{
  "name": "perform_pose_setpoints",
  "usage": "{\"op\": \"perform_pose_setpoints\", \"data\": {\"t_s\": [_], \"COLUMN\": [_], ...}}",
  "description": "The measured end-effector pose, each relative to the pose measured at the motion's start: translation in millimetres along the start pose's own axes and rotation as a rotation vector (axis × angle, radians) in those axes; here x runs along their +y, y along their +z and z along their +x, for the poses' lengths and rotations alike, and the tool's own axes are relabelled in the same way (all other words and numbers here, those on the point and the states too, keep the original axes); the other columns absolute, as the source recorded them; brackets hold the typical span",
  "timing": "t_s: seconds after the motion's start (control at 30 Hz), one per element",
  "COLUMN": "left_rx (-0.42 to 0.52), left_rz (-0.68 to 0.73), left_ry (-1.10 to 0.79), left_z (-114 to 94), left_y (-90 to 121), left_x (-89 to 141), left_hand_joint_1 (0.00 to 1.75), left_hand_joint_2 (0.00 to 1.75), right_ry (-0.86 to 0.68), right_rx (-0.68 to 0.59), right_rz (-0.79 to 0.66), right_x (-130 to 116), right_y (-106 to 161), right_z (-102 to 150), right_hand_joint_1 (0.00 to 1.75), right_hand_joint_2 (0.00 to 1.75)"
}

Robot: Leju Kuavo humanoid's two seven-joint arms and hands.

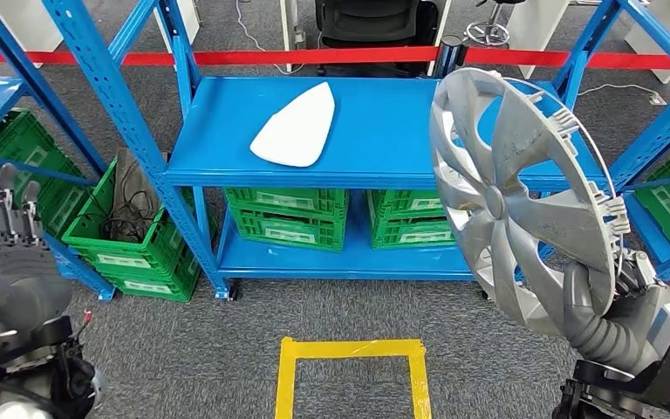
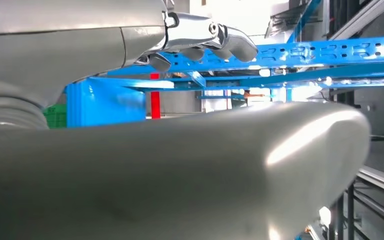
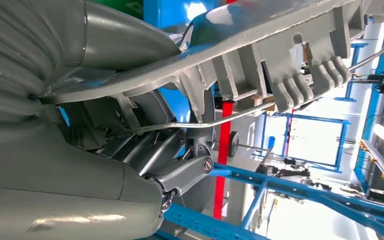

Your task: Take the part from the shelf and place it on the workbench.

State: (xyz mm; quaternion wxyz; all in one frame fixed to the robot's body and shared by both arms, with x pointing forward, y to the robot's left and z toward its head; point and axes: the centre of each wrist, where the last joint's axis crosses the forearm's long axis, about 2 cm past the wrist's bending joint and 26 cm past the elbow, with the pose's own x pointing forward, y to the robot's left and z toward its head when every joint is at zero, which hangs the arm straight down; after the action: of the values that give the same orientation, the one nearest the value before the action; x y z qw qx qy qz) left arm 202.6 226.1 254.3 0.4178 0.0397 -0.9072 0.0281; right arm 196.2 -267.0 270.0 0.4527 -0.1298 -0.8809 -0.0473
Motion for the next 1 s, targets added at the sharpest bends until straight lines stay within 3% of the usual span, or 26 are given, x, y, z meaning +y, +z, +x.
{"op": "perform_pose_setpoints", "data": {"t_s": [1.0], "left_rx": [0.006], "left_rz": [-0.004], "left_ry": [0.004], "left_z": [-0.7], "left_y": [0.2], "left_x": [-0.1], "left_hand_joint_1": [0.00], "left_hand_joint_2": [0.00], "right_ry": [0.004], "right_rx": [0.003], "right_rz": [-0.001], "right_x": [0.2], "right_y": [-0.7], "right_z": [-0.8], "right_hand_joint_1": [1.75], "right_hand_joint_2": [1.75]}}
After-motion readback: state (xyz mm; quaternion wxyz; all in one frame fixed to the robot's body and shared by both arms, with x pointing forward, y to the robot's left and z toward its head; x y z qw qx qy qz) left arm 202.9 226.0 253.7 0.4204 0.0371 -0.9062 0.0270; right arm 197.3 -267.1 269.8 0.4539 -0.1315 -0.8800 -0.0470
